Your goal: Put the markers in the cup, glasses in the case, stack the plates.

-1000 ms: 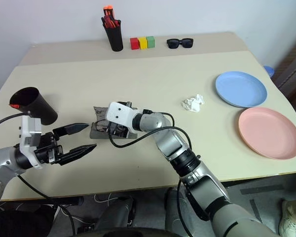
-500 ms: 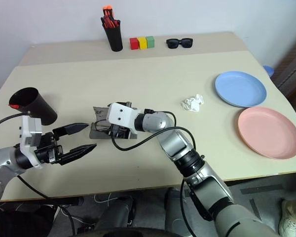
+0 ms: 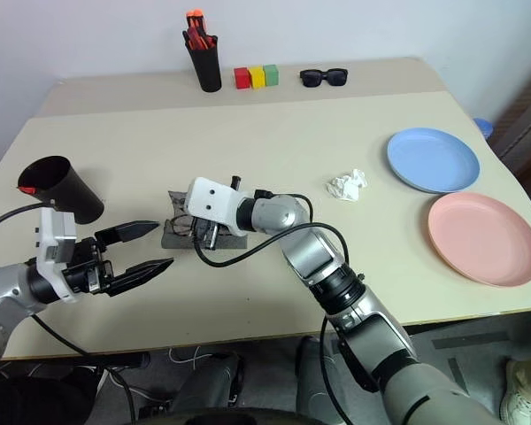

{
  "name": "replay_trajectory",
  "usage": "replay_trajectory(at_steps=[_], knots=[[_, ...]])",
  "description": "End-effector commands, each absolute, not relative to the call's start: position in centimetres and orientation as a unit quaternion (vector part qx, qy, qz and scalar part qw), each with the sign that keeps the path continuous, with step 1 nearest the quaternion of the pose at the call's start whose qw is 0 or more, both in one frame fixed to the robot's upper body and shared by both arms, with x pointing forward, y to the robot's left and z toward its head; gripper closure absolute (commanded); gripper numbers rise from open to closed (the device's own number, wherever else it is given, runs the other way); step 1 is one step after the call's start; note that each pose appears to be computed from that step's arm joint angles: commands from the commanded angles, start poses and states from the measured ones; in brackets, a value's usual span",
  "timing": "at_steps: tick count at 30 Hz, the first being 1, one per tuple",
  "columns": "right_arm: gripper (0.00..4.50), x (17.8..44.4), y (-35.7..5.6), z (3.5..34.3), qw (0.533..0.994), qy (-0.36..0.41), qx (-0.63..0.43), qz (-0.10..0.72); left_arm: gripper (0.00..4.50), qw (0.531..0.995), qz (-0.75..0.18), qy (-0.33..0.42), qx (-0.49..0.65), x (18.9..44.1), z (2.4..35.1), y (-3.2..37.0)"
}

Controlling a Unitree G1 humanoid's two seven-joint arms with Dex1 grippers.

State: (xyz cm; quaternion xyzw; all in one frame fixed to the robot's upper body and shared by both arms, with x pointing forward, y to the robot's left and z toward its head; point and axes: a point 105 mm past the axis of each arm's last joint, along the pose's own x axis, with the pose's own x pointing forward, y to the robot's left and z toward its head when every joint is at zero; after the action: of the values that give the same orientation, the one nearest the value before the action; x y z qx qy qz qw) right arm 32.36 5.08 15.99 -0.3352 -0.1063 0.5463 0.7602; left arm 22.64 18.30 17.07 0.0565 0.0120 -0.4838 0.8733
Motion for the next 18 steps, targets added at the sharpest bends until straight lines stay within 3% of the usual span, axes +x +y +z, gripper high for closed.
replay_trajectory(at_steps=[1, 14, 18], knots=[[4.45, 32.3, 5.9, 16.9, 0.750, -0.138, -0.355, 0.541, 0.53, 0.868, -0.492, -0.003, 0.065, 22.3, 17.6, 17.8], [4.45, 31.3, 6.9, 15.1, 0.685, -0.157, -0.429, 0.569, 0.53, 0.868, -0.492, -0.004, 0.066, 22.5, 17.6, 17.7], [4.45, 31.6, 7.1, 14.9, 0.687, -0.153, -0.430, 0.565, 0.53, 0.869, -0.491, -0.005, 0.067, 22.5, 17.6, 17.7]])
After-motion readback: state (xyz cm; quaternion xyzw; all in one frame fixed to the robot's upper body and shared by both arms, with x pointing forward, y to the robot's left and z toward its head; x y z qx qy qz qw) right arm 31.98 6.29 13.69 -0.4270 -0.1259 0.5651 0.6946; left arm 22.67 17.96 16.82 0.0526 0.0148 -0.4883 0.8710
